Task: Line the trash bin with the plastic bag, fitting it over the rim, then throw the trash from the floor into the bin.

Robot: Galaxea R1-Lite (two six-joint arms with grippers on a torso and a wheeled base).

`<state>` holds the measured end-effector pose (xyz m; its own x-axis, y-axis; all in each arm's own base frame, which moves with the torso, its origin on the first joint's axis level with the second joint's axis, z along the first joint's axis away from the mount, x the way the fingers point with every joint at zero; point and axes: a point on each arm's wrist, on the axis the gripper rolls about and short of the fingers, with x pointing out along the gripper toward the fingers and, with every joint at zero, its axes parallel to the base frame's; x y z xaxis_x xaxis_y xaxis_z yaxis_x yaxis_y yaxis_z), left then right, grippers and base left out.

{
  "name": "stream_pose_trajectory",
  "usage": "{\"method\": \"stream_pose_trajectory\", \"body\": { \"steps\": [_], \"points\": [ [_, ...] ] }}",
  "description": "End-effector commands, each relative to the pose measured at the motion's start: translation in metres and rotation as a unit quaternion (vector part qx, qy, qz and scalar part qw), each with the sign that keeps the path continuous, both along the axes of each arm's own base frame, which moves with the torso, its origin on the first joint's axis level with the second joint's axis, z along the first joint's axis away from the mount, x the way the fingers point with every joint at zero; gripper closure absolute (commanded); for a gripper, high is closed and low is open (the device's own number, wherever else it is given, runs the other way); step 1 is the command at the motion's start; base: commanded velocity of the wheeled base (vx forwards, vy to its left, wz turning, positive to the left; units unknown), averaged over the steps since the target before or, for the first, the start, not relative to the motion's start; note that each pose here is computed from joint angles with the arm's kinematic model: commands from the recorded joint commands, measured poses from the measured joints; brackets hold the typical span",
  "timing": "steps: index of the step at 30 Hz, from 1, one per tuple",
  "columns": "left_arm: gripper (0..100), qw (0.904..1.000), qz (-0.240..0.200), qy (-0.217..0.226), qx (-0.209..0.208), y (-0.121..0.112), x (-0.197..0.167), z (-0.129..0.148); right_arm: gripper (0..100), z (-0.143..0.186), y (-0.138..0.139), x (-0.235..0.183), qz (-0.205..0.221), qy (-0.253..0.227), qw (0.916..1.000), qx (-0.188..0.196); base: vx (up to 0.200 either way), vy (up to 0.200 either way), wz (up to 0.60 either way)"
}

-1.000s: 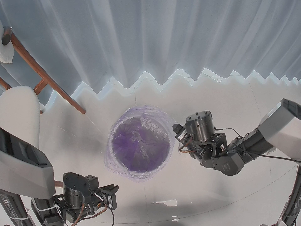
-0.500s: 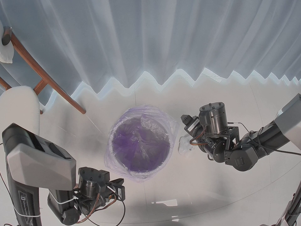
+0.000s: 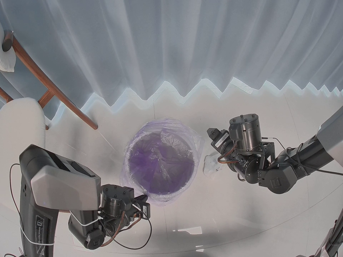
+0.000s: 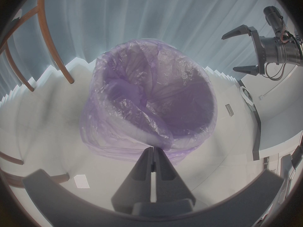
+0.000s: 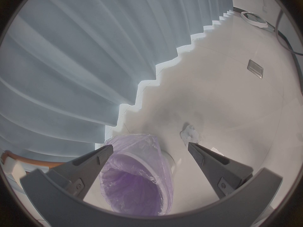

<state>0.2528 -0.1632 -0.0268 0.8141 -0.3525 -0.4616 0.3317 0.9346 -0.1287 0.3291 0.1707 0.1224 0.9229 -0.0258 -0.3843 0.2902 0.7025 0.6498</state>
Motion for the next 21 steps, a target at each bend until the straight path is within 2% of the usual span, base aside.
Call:
{"method": "stream_pose_trajectory", "body": {
  "steps": [1, 15, 21],
  "points": [
    [100, 0.9999, -0.002, 0.009, 0.006, -0.002, 0.001, -0.01, 0, 0.002, 0.0, -0.001, 0.001, -0.002, 1.0, 0.002, 0.0, 0.0, 0.0],
    [100, 0.9995, -0.012, -0.007, 0.029, -0.012, 0.025, -0.032, 0, 0.0, -0.002, -0.004, 0.0, 0.003, 1.0, -0.001, 0.0, 0.0, 0.0],
    [100, 0.9978, -0.015, 0.033, 0.056, -0.016, 0.029, -0.037, 0, -0.004, -0.004, -0.009, 0.001, 0.01, 0.9999, -0.004, 0.0, 0.0, 0.0]
  ]
}}
